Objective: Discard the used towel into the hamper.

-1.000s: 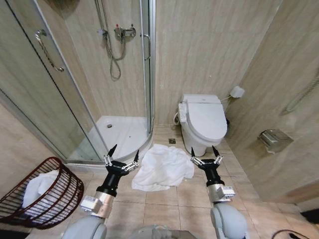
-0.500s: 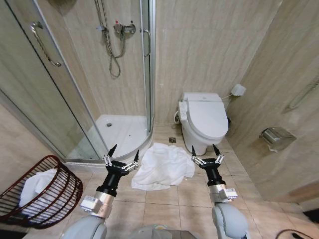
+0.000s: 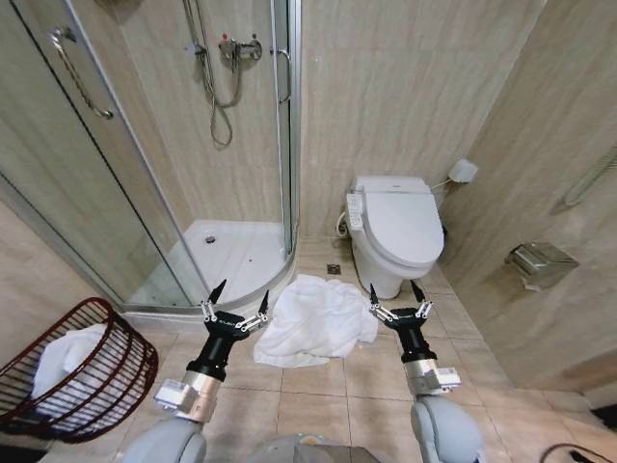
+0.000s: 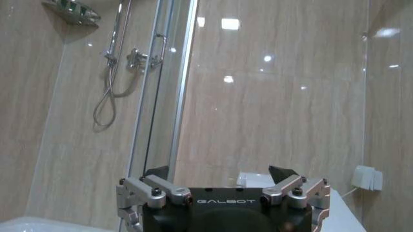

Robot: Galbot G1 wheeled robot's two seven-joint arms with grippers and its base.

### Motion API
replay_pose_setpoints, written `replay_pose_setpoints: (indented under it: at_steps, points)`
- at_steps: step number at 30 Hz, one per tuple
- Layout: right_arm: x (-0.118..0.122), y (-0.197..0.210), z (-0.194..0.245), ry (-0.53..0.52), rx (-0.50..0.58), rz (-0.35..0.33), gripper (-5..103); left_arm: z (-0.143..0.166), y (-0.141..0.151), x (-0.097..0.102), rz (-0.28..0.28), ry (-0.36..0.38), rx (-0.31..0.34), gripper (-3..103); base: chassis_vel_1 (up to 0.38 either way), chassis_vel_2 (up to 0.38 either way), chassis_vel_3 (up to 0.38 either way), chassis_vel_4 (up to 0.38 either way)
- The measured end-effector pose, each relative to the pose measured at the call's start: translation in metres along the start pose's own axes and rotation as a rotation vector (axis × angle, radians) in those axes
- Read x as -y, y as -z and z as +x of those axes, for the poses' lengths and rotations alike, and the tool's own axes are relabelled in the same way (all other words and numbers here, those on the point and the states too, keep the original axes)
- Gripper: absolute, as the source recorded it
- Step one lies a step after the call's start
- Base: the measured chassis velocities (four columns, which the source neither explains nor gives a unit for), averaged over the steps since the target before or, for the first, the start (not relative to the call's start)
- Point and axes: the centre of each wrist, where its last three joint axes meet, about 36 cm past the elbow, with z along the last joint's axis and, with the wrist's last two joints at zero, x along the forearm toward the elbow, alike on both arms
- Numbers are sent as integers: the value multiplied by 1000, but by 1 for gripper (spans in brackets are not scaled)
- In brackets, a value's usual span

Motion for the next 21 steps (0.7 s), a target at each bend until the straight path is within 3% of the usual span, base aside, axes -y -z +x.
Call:
replay_pose_setpoints:
  at_steps: [21]
  points:
    - [-1, -4, 5, 13, 1, -1, 100, 0, 0, 0, 0, 0, 0, 100, 0, 0, 0, 0]
